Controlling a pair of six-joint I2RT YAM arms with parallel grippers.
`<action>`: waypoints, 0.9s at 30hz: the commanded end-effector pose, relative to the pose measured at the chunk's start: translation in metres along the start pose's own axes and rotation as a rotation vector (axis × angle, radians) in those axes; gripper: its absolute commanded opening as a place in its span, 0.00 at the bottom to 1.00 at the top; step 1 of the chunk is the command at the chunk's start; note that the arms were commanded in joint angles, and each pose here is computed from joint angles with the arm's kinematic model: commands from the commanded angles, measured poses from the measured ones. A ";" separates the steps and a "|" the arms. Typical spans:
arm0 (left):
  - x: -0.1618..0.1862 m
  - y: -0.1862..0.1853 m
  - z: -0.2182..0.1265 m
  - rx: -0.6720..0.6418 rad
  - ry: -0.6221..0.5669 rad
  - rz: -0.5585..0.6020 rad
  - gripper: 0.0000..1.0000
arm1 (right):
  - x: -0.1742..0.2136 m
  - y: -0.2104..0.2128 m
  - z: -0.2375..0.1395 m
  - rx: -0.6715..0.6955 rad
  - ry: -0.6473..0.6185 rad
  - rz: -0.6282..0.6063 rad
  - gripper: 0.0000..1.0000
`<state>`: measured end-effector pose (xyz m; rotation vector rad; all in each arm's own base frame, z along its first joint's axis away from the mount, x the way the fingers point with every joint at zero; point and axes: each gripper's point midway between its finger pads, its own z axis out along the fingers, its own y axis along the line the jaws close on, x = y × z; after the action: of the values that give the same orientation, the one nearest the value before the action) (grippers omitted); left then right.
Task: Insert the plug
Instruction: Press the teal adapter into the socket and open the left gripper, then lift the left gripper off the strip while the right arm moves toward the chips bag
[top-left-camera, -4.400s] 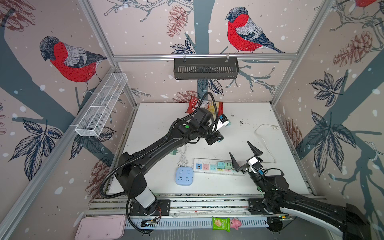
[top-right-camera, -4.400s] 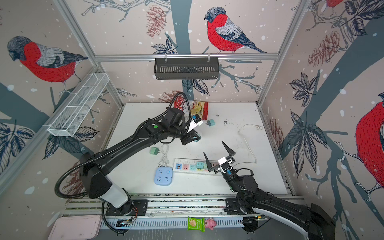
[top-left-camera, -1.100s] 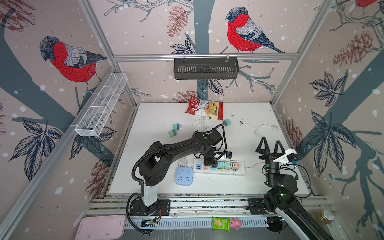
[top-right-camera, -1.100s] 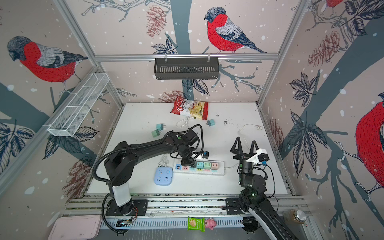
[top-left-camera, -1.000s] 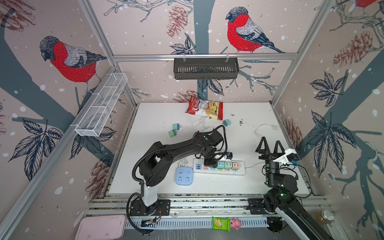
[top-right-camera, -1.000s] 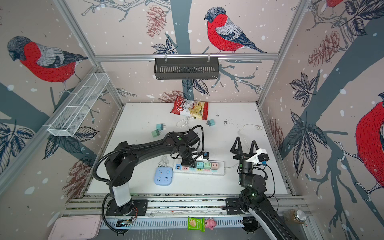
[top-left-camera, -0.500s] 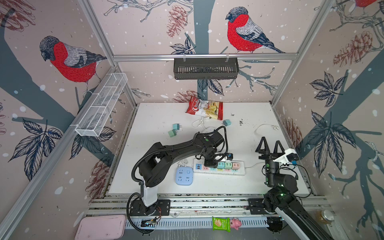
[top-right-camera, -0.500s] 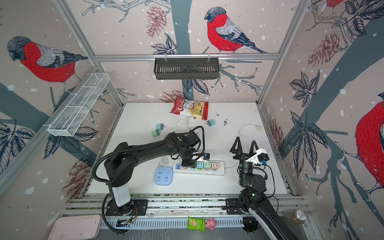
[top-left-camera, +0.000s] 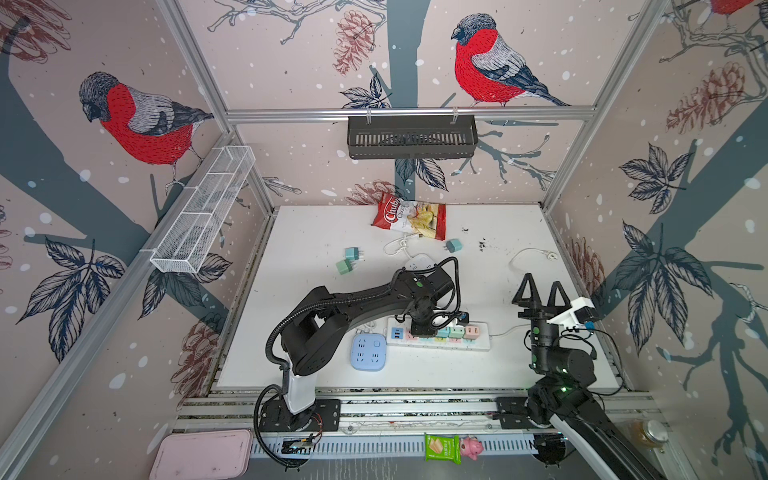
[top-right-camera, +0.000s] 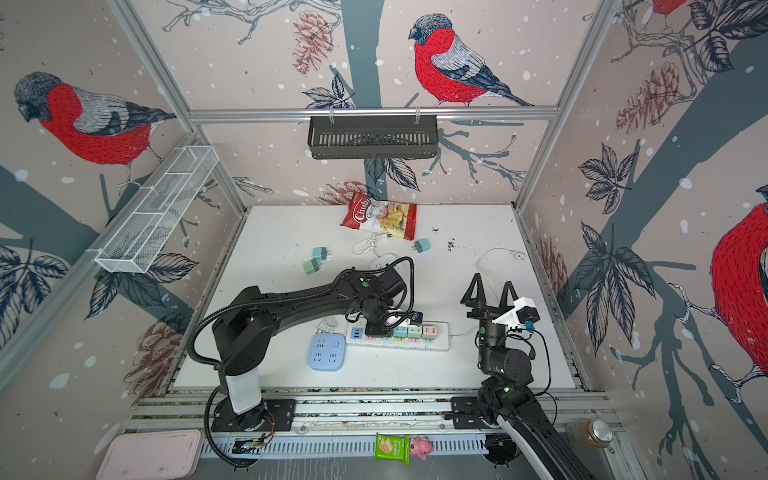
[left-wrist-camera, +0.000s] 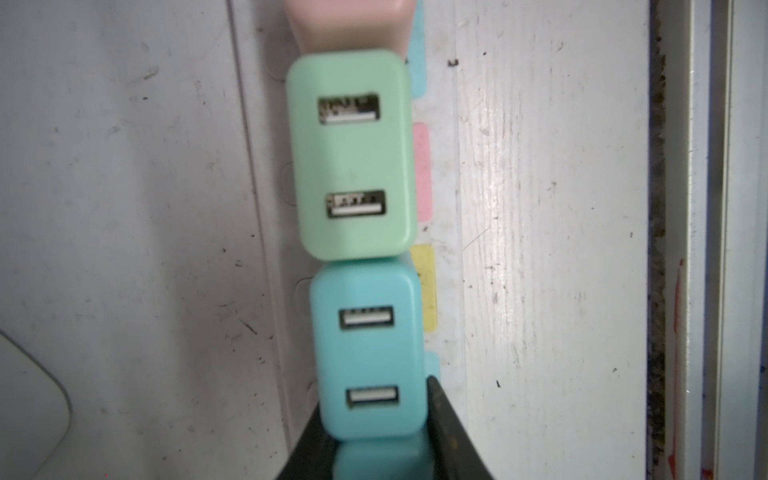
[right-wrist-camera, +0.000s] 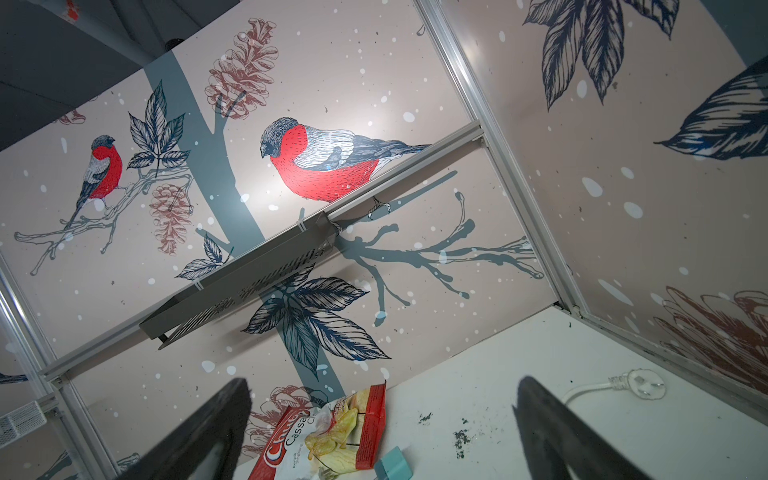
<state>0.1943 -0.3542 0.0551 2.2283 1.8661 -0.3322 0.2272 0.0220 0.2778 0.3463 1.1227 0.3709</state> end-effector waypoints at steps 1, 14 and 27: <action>0.017 -0.013 0.002 0.037 0.063 0.007 0.98 | 0.083 -0.038 -0.026 0.047 0.167 -0.090 1.00; -0.041 0.006 -0.077 -0.150 -0.280 0.051 0.99 | 0.079 -0.038 -0.025 0.054 0.159 -0.071 0.99; -0.041 0.114 -0.185 -0.740 -0.447 -0.410 0.99 | 0.046 -0.009 0.000 0.049 0.180 0.105 1.00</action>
<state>0.2662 -0.3646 0.2066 1.5165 1.7382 -0.2345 0.2365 0.0457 0.2627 0.2704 1.2079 0.4655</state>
